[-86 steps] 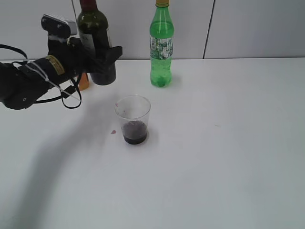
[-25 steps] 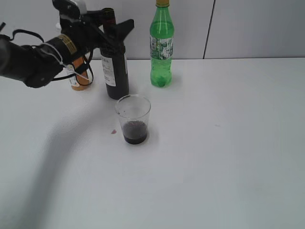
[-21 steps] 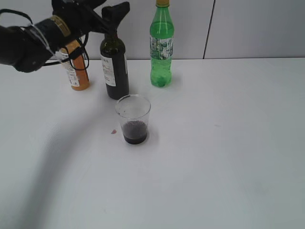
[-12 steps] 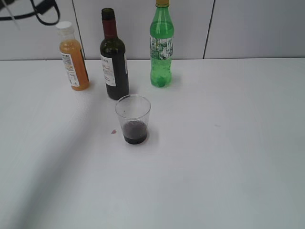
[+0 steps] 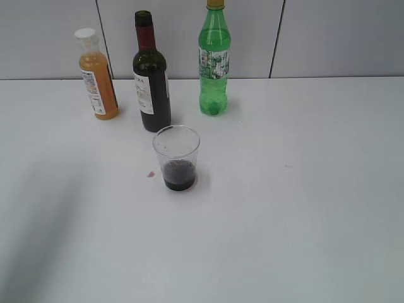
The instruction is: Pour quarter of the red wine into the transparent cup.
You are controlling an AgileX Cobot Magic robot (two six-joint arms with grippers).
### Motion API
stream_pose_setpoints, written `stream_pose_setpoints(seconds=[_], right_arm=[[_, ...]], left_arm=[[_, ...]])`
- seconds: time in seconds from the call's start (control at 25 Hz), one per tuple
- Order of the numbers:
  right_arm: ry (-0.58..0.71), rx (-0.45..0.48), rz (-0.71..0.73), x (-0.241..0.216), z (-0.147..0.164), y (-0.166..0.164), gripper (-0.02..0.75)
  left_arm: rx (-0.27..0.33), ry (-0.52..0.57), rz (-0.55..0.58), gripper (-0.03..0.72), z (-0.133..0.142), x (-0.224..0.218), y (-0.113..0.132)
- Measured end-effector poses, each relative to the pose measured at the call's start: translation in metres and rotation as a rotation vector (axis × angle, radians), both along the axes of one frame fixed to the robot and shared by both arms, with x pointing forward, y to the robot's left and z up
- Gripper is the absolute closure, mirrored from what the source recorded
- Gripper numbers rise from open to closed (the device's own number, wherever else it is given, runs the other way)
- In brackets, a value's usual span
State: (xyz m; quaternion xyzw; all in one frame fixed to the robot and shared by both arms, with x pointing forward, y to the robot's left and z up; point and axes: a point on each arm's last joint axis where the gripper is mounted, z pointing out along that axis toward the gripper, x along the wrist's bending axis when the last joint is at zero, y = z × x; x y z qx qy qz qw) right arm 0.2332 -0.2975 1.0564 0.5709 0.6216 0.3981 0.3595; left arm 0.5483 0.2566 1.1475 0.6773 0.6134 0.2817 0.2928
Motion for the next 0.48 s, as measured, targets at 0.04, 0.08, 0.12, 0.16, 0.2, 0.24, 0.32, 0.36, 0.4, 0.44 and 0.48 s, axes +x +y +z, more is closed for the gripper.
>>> stream_pose_setpoints(seconds=[0.04,0.08,0.12,0.16,0.2,0.24,0.32,0.36,0.4,0.44,0.48], right_arm=[[0.0,0.0,0.0,0.0,0.0,0.0,0.145],[0.0,0.0,0.0,0.0,0.0,0.0,0.145],[0.0,0.0,0.0,0.0,0.0,0.0,0.145],[0.0,0.0,0.0,0.0,0.0,0.0,0.145],[0.0,0.0,0.0,0.0,0.0,0.0,0.145],[0.0,0.0,0.0,0.0,0.0,0.0,0.145],[0.0,0.0,0.0,0.0,0.0,0.0,0.145],[0.0,0.0,0.0,0.0,0.0,0.0,0.145],[0.0,0.0,0.0,0.0,0.0,0.0,0.145],[0.0,0.0,0.0,0.0,0.0,0.0,0.145],[0.0,0.0,0.0,0.0,0.0,0.0,0.145]], left_arm=[[-0.008,0.062,-0.006,0.091,0.0,-0.008,0.006],[-0.019,0.103,-0.008,0.092,0.002,-0.016,0.011],[-0.014,0.146,-0.015,0.092,0.003,-0.024,0.016],[-0.01,0.181,-0.015,0.093,0.005,-0.032,0.022],[-0.006,0.209,-0.011,0.094,0.007,-0.039,0.027],[-0.003,0.215,-0.006,0.095,0.011,-0.047,0.031],[0.003,0.22,0.015,0.096,0.015,-0.062,0.04],[0.003,0.213,0.022,0.096,0.017,-0.071,0.043],[0.004,0.212,0.027,0.097,0.016,-0.08,0.044],[0.003,0.214,0.028,0.096,0.014,-0.09,0.045],[-0.005,0.223,0.026,0.096,0.009,-0.098,0.044]])
